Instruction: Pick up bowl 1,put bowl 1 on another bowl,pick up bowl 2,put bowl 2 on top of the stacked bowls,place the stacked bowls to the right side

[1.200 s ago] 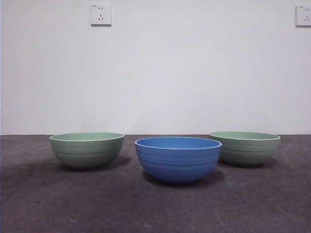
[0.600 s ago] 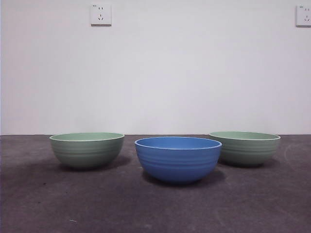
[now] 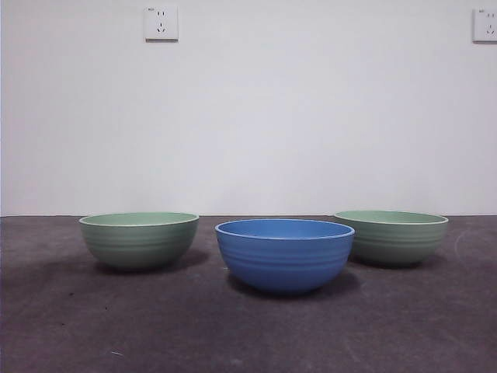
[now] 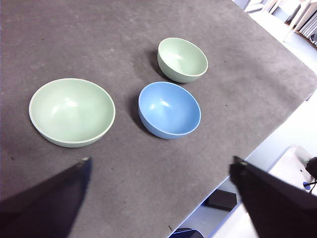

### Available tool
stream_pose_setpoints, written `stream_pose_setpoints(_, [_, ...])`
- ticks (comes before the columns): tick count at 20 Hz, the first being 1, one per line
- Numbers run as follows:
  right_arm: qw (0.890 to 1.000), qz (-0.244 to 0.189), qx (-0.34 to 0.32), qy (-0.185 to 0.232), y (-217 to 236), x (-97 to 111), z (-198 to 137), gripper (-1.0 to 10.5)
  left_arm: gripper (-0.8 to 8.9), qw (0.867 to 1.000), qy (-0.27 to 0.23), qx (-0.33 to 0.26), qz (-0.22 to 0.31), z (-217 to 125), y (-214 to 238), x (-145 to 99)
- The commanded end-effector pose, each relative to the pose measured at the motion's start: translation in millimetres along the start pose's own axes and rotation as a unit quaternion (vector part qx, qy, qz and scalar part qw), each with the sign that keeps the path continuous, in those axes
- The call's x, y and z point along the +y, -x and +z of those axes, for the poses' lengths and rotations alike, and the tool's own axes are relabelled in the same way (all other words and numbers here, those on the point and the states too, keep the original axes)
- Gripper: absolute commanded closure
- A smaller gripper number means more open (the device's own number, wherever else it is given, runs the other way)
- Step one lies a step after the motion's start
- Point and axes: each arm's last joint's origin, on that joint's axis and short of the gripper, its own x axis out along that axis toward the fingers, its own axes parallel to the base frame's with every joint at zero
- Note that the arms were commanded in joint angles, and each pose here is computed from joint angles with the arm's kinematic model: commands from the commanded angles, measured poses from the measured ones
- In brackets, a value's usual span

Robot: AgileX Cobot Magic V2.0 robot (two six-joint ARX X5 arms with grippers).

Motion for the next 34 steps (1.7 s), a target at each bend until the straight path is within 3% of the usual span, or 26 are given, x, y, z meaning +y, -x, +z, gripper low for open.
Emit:
stream_pose_setpoints(1, [1.000, -0.025, 0.010, -0.016, -5.7, -4.1, 3.4, 3.8, 2.47, 1.000, 0.003, 0.000, 0.002, 0.4, 0.0, 0.2])
stream_pose_setpoints(4, [0.998, -0.052, 0.023, -0.026, -16.5, -11.2, 10.2, 3.8, 2.47, 1.000, 0.003, -0.001, 0.001, 0.4, 0.0, 0.2])
stream_pose_setpoints(13, [0.995, -0.052, 0.055, -0.059, -74.7, -39.9, 39.6, 3.8, 2.47, 1.000, 0.003, -0.001, 0.001, 0.5, 0.0, 0.2])
stream_pose_setpoints(20, [0.991, -0.084, 0.062, -0.079, -127.9, -67.1, 56.6, 3.8, 2.47, 1.000, 0.003, 0.000, 0.001, 0.4, 0.0, 0.2])
stream_pose_setpoints(34, [0.982, -0.115, 0.098, -0.111, -227.3, -112.7, 54.4, 5.0, 2.47, 1.000, 0.008, 0.005, 0.000, -0.9, 0.0, -0.1])
